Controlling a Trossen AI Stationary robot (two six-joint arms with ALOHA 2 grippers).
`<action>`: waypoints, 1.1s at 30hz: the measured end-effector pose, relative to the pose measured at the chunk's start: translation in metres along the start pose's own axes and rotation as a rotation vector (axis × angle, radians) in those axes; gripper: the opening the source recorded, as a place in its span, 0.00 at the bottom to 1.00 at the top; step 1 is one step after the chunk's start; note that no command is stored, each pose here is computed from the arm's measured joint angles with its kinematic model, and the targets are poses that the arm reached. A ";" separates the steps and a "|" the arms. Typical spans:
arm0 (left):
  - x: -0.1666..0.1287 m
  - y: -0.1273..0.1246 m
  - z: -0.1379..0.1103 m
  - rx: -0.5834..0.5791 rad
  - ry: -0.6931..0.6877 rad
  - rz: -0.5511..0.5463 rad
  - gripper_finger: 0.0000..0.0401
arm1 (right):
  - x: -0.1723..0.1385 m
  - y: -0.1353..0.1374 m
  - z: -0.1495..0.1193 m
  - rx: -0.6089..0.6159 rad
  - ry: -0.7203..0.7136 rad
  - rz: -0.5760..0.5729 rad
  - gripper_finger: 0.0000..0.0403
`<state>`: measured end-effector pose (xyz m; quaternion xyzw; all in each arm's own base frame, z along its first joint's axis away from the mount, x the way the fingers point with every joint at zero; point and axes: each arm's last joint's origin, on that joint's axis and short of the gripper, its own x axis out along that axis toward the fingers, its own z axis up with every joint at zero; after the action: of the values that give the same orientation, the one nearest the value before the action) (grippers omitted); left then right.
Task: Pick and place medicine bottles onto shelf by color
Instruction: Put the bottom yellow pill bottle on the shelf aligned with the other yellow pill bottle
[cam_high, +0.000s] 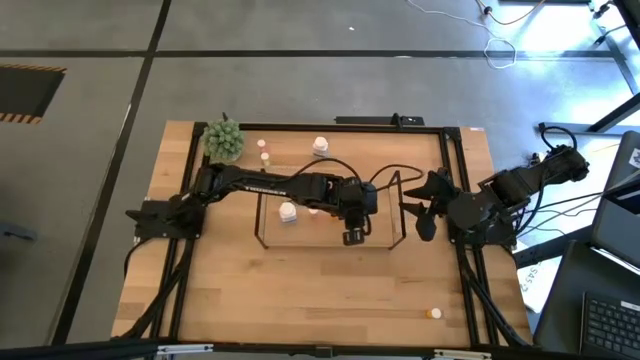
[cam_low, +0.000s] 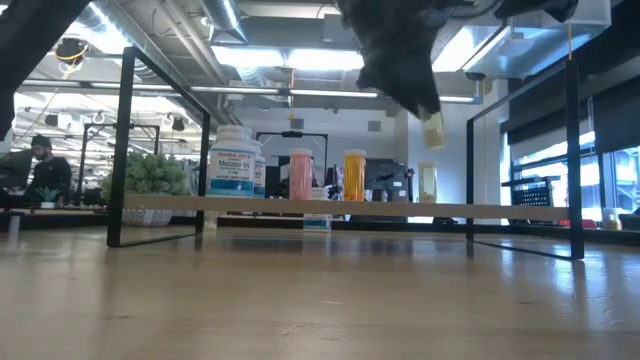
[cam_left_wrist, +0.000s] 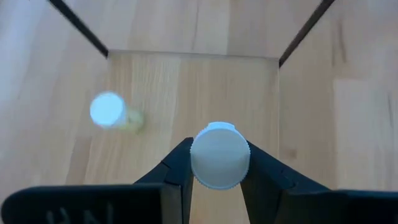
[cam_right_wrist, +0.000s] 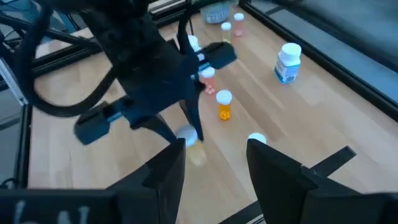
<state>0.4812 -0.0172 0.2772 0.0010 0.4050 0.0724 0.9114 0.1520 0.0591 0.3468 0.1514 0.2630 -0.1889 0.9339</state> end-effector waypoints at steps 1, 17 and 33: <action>0.004 0.000 0.001 -0.003 -0.014 0.000 0.22 | 0.000 0.000 0.000 -0.011 0.002 0.005 0.43; 0.033 0.012 -0.007 -0.032 0.023 0.015 0.22 | 0.000 0.004 -0.002 -0.069 0.075 0.097 0.43; 0.045 0.014 -0.012 -0.036 0.037 0.010 0.22 | 0.000 0.004 -0.002 -0.094 0.073 0.099 0.43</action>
<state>0.5001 0.0020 0.2371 -0.0148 0.4206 0.0843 0.9032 0.1532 0.0630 0.3459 0.1270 0.2974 -0.1242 0.9381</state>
